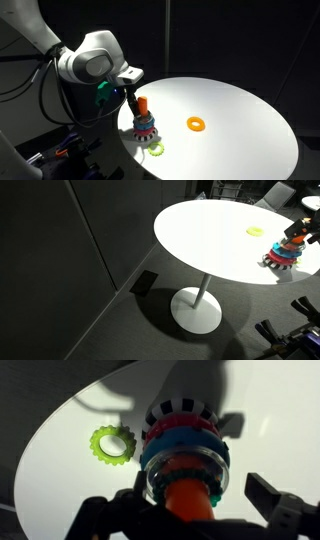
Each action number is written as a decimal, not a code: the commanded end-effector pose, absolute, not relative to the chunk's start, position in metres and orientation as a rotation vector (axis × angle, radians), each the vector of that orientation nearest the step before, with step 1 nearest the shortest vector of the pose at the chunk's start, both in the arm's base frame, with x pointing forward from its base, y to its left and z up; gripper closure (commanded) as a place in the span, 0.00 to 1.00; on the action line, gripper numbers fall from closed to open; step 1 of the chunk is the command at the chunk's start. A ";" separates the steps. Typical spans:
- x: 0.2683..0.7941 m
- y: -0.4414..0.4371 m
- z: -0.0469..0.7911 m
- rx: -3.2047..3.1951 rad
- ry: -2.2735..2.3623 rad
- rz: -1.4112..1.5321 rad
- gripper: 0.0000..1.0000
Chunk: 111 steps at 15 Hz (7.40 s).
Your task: Pick up the dark green ring from the stack of rings and put it on the table
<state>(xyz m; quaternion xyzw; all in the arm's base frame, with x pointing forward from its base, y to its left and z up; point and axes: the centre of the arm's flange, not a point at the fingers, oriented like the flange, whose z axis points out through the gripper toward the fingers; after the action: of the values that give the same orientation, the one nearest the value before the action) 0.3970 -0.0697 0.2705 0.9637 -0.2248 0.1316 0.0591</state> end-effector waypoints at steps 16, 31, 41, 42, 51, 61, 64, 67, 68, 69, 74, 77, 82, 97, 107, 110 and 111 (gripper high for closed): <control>0.406 -0.082 0.266 2.866 -0.734 0.488 0.58; 0.418 -0.090 0.304 2.868 -0.799 0.533 0.72; 0.418 -0.094 0.299 2.881 -0.798 0.495 0.00; 0.418 -0.094 0.298 2.881 -0.795 0.493 0.00; 0.410 -0.104 0.292 2.860 -0.835 0.490 0.00; 0.408 -0.101 0.279 2.868 -0.848 0.495 0.00; 0.408 -0.100 0.276 2.876 -0.856 0.494 0.00; 0.408 -0.100 0.272 2.884 -0.865 0.494 0.00; 0.408 -0.100 0.271 2.888 -0.869 0.492 0.00; 0.408 -0.100 0.270 2.891 -0.871 0.492 0.00; 0.409 -0.100 0.263 2.902 -0.881 0.492 0.00; 0.410 -0.101 0.262 2.903 -0.885 0.496 0.25; 0.411 -0.101 0.273 2.900 -0.875 0.538 0.58; 0.415 -0.095 0.316 2.913 -0.906 0.563 0.58; 0.422 -0.100 0.372 2.902 -0.951 0.629 0.58; 0.430 -0.105 0.389 2.886 -0.980 0.666 0.58; 0.433 -0.109 0.393 2.874 -0.993 0.677 0.58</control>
<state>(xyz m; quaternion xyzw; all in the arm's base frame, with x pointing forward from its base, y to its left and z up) 0.4258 -0.0996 0.3726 0.9255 -0.3125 0.2138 0.0101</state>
